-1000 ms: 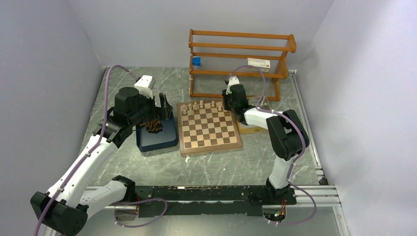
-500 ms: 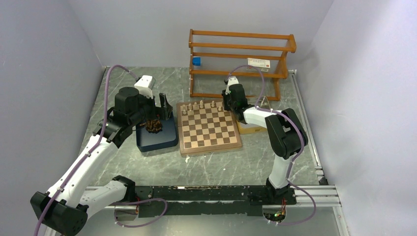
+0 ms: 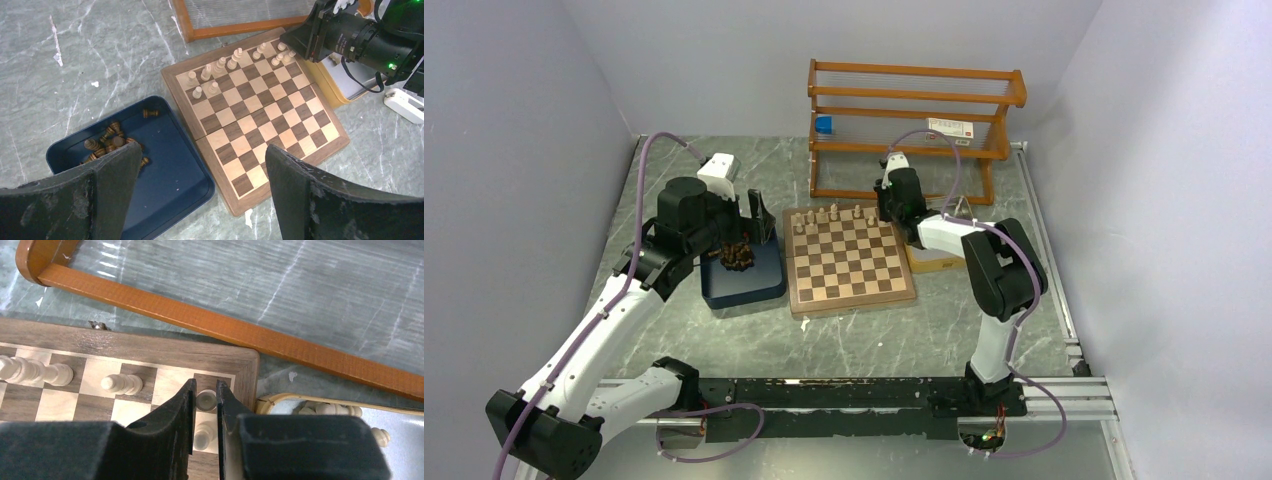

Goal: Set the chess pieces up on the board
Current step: Adjust the chess piece on the chessboard.

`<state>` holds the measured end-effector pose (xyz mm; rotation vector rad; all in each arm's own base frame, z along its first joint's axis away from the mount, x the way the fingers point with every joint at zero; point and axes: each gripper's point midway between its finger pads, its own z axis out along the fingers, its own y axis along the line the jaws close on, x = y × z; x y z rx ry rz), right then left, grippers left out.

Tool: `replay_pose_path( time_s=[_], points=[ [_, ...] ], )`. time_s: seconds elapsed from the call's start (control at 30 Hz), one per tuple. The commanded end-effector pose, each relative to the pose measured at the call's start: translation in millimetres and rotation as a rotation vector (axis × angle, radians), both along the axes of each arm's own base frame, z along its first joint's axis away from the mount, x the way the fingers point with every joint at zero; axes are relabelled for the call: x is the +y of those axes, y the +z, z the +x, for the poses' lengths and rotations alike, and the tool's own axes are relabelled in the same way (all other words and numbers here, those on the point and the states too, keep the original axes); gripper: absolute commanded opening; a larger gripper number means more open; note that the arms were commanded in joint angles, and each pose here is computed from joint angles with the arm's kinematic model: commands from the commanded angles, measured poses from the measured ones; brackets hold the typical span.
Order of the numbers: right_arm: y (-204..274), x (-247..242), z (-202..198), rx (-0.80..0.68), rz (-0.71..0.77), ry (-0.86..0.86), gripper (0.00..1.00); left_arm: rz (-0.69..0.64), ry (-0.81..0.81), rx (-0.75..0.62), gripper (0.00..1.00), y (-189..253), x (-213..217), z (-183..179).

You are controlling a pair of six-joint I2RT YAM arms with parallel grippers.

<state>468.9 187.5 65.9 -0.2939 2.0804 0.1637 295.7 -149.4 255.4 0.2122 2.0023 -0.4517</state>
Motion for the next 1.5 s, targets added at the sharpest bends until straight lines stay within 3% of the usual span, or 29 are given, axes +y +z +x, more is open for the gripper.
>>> replay_pose_path(
  time_s=[0.0,0.67,0.9,1.03,1.3,1.47],
  points=[
    [12,3,14,-0.049,0.012,-0.019,0.11,-0.014,-0.017,-0.028,0.98,8,-3,-3],
    [-1,-1,11,-0.032,-0.008,-0.025,0.18,-0.013,-0.013,-0.031,0.98,9,-2,-3],
    [2,1,13,-0.035,0.005,-0.025,0.31,-0.012,-0.012,-0.032,0.98,10,-2,-3],
    [14,8,16,-0.045,0.035,-0.006,0.39,-0.011,-0.014,-0.03,0.98,9,-2,-3],
    [53,12,22,-0.074,0.072,-0.001,0.42,-0.006,-0.005,-0.03,0.98,9,0,-2],
    [78,-17,17,-0.072,0.052,-0.092,0.42,0.001,0.023,-0.009,0.98,3,3,0]
  ],
)
